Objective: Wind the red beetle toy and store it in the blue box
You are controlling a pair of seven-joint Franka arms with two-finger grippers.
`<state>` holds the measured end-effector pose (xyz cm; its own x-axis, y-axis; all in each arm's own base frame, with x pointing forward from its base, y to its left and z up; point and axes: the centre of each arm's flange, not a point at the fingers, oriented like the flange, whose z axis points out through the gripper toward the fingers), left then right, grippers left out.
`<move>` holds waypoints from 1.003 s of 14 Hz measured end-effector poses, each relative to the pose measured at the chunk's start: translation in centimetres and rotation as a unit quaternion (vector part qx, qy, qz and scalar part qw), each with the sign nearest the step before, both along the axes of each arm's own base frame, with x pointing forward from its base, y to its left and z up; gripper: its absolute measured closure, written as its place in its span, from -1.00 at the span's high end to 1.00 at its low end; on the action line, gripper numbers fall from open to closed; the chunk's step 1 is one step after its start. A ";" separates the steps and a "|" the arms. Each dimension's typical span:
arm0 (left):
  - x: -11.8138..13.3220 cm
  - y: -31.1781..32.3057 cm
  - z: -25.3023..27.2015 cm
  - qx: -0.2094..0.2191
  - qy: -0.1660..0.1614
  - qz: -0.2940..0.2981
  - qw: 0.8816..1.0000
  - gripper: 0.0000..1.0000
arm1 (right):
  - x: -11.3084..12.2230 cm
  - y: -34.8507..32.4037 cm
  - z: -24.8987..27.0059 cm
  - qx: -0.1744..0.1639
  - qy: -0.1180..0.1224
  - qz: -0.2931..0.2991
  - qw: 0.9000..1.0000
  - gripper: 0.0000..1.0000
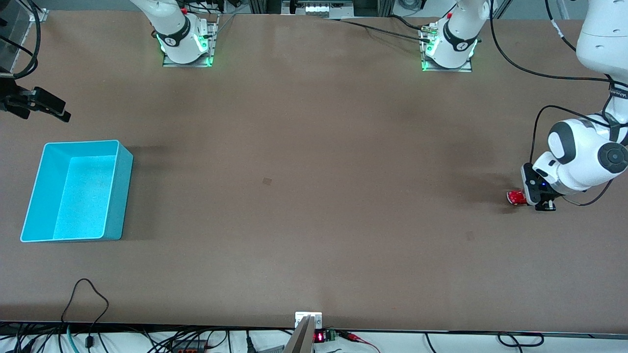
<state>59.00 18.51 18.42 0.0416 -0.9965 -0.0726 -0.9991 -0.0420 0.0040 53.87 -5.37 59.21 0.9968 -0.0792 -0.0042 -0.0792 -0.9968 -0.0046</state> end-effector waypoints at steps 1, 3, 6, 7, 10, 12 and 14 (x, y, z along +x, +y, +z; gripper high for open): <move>-0.1 0.0 -0.5 -0.001 0.004 0.000 1.000 0.47 | 0.0 0.0 0.0 0.000 0.000 0.000 1.000 1.00; -0.2 0.0 -0.9 -0.002 0.007 0.000 1.000 0.85 | 0.0 0.0 0.0 0.000 0.000 0.000 1.000 1.00; -0.1 0.0 -0.8 -0.002 0.006 0.000 1.000 1.00 | 0.0 0.1 0.0 0.000 0.000 0.000 1.000 1.00; 0.0 0.0 -0.6 -0.002 0.007 0.001 1.000 1.00 | 0.0 0.1 0.0 0.000 0.000 0.001 1.000 1.00; 0.1 0.2 0.4 -0.003 0.017 0.004 1.000 1.00 | 0.0 0.2 0.0 0.000 0.000 0.001 1.000 1.00; 0.1 0.3 2.0 -0.003 0.027 0.006 1.000 1.00 | 0.0 0.2 0.0 0.000 0.000 0.001 1.000 1.00; 0.2 0.4 4.2 0.000 0.024 0.008 1.000 1.00 | 0.0 0.2 0.0 0.000 0.000 0.001 1.000 1.00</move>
<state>59.18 18.93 22.64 0.0538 -0.9957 -0.0749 -0.9970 -0.0578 0.0520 53.89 -5.22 59.21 0.9971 -0.0765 -0.0041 -0.0765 -0.9971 -0.0044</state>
